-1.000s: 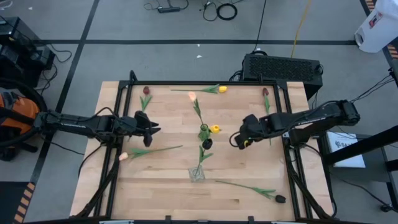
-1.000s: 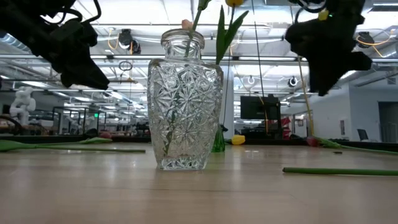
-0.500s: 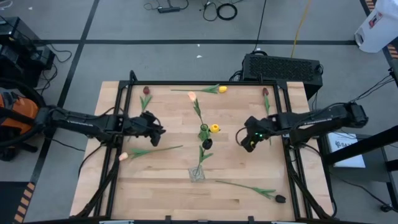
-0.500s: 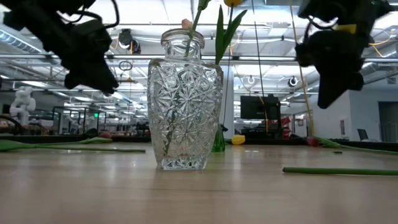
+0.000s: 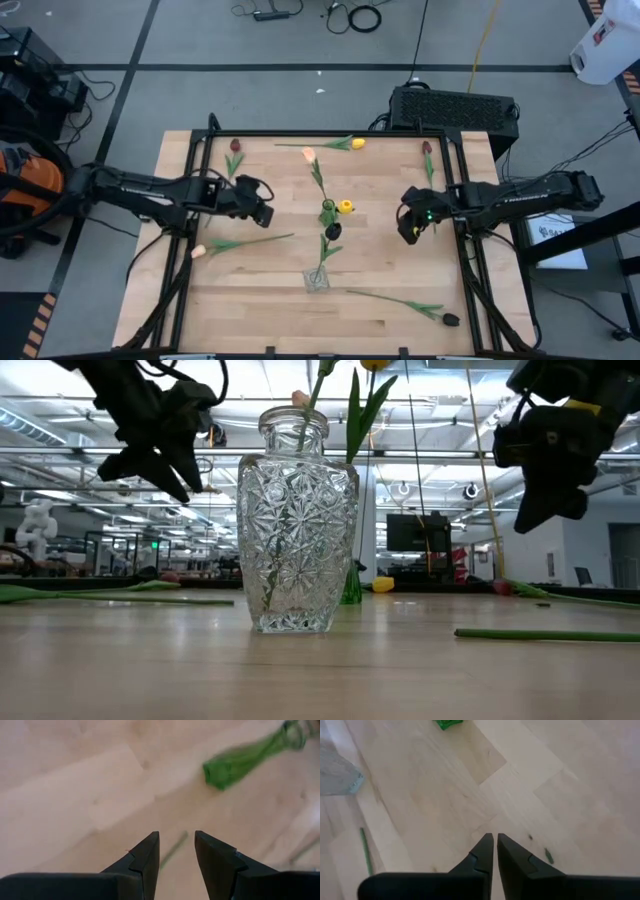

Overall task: Sort flowers into vase by color
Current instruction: Put the white flower into the green vase

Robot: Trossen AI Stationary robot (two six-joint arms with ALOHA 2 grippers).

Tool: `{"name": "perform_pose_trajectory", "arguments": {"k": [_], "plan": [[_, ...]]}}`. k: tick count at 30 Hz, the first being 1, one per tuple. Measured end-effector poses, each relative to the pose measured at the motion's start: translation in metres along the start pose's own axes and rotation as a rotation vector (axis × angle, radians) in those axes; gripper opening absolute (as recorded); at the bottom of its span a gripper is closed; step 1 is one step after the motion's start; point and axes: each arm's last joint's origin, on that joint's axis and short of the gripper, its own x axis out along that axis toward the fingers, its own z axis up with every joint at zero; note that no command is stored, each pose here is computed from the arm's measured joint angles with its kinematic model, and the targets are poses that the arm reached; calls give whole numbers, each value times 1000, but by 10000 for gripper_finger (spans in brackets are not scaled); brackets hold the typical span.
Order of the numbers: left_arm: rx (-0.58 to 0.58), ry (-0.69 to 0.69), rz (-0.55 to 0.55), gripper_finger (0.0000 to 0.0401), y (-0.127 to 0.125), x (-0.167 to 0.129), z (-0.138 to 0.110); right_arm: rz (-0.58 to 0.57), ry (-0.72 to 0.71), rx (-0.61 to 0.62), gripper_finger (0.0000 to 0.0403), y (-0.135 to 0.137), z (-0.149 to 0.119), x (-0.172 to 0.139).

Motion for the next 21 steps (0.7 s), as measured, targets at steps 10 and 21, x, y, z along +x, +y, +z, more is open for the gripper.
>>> {"name": "perform_pose_trajectory", "arguments": {"k": [10,21], "plan": [[567,506,83,132,-2,21,-34,-1,0,-58,17,-1,1,0],[828,733,220,132,3,47,-60,-2,0,-71,18,-1,1,0]]}}
